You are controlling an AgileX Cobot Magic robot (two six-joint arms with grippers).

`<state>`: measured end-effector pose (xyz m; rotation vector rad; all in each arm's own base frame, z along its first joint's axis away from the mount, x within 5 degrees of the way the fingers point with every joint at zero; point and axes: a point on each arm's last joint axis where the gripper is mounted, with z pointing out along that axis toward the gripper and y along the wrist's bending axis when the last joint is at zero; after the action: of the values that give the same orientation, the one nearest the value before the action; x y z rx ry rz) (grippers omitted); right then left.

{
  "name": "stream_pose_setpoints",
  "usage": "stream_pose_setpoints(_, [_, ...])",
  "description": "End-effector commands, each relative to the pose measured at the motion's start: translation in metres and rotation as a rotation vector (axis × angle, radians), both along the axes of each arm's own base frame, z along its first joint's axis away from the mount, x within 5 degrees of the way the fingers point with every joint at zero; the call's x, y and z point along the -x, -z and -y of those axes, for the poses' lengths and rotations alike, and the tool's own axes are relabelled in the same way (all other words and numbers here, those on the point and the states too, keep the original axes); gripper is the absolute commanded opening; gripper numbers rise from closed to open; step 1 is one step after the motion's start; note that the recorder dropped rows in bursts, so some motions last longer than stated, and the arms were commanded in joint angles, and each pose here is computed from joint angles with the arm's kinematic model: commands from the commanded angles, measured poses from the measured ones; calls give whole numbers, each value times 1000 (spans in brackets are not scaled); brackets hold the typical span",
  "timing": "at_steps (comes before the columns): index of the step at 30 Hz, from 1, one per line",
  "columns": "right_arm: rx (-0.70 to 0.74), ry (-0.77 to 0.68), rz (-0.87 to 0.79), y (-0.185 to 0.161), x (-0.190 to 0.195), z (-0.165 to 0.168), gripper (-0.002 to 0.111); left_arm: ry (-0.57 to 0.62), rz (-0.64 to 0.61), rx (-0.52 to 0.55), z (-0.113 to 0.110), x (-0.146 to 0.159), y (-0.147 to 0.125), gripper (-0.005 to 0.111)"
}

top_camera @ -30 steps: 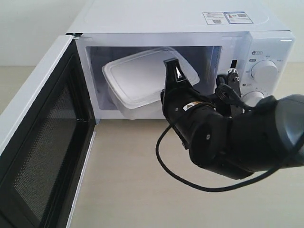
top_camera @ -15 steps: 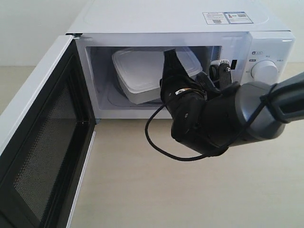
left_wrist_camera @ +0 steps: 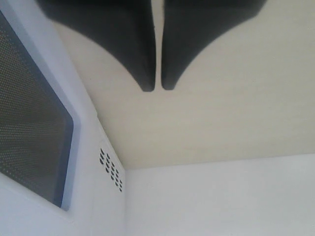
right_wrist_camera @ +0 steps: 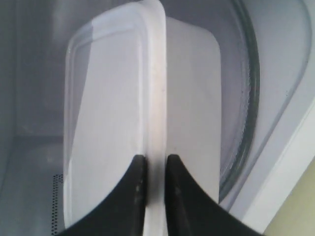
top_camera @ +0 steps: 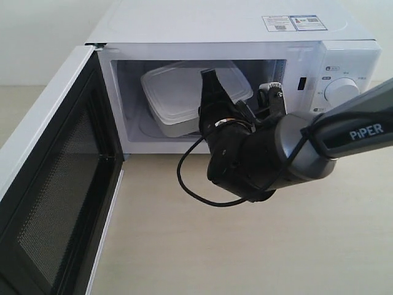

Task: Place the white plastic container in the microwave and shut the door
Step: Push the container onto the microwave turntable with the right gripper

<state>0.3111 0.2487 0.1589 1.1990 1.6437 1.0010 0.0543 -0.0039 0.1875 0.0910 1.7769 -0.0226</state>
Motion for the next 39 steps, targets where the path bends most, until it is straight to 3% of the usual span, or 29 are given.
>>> stream_pose_setpoints(1, [15,17,45,-4,-4,1,11,-1,0,-5,0,0,1,4])
stream_pose_setpoints(7, [29,9,75,-1,-11,0,35,-1,0,-5,0,0,1,4])
stream_pose_setpoints(20, [20,-31,117,-16,-11,-1,35,-1,0,-5,0,0,1,4])
stream_pose_setpoints(29, [40,-115,60,-16,1,-15,35,-1,0,-5,0,0,1,4])
stream_pose_setpoints(35, [221,-220,142,-36,21,-22,35,-1,0,-5,0,0,1,4])
stream_pose_setpoints(39, [416,-285,162,-42,40,-1,35,-1,0,-5,0,0,1,4])
